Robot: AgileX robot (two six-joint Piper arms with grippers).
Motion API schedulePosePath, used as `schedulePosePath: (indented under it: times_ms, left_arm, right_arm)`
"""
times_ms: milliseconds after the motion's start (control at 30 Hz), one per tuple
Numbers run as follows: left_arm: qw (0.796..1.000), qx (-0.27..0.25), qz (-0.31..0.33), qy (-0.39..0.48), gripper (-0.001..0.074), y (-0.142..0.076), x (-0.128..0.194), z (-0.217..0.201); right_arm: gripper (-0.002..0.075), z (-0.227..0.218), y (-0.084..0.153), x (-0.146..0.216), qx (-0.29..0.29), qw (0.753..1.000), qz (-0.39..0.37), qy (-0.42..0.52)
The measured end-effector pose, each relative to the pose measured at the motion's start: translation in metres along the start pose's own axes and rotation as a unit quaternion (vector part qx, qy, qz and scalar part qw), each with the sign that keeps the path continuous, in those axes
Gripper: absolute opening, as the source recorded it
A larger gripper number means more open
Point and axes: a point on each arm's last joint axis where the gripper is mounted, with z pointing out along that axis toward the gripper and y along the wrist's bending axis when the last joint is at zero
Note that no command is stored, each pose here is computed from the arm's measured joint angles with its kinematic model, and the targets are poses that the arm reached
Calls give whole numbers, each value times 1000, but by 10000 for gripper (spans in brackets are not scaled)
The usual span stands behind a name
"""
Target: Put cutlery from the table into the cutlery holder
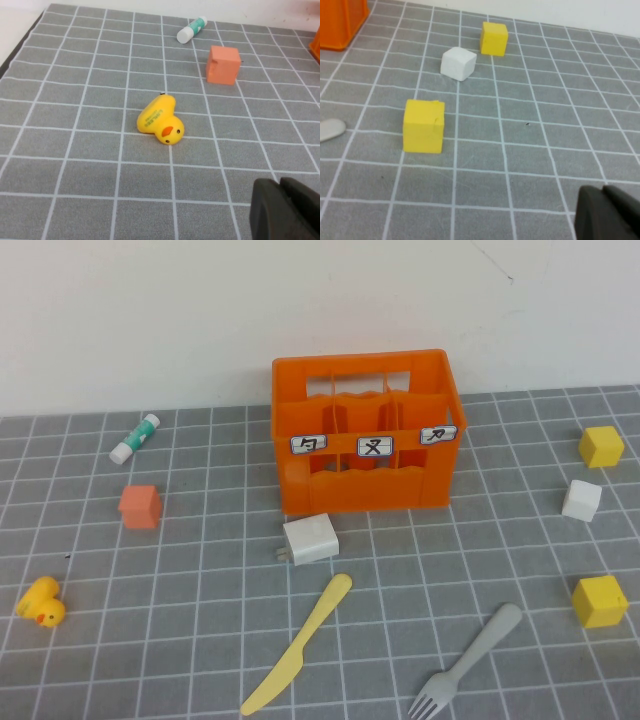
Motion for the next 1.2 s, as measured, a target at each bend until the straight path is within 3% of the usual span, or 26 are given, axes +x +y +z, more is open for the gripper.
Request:
schedulePosePath:
  times_ms: [233, 400, 633, 767, 867, 967, 1033, 1200]
  left_arm:
    - [1000, 0, 5, -11, -1, 0, -2, 0]
    - [994, 14, 5, -112, -1, -2, -18, -1]
    - [953, 40, 5, -300, -1, -7, -50, -16]
    - [932, 48, 5, -360, -1, -8, -59, -23]
    - [927, 50, 4, -372, -1, -8, -61, -25]
    - [927, 56, -13, -370, -1, -8, -61, -25]
    - [924, 75, -57, -371, -1, -8, -61, -25]
    - [897, 122, -146, -399, -1, -9, -67, -31]
  right_arm:
    - [-3, 0, 0, -3, 2, 1000, -4, -20]
    - [-3, -3, -1, -25, 9, 989, -16, -147]
    - [-3, -25, -1, -62, 22, 925, -42, -377]
    - [-3, -41, -1, -75, 10, 879, -8, -477]
    - [-3, -50, -2, -80, -1, 847, 22, -531]
    - [-3, -54, -4, -82, -3, 835, 49, -549]
    - [-3, -56, -6, -83, -1, 828, 62, -557]
    - [-3, -63, -10, -93, 2, 822, 76, -565]
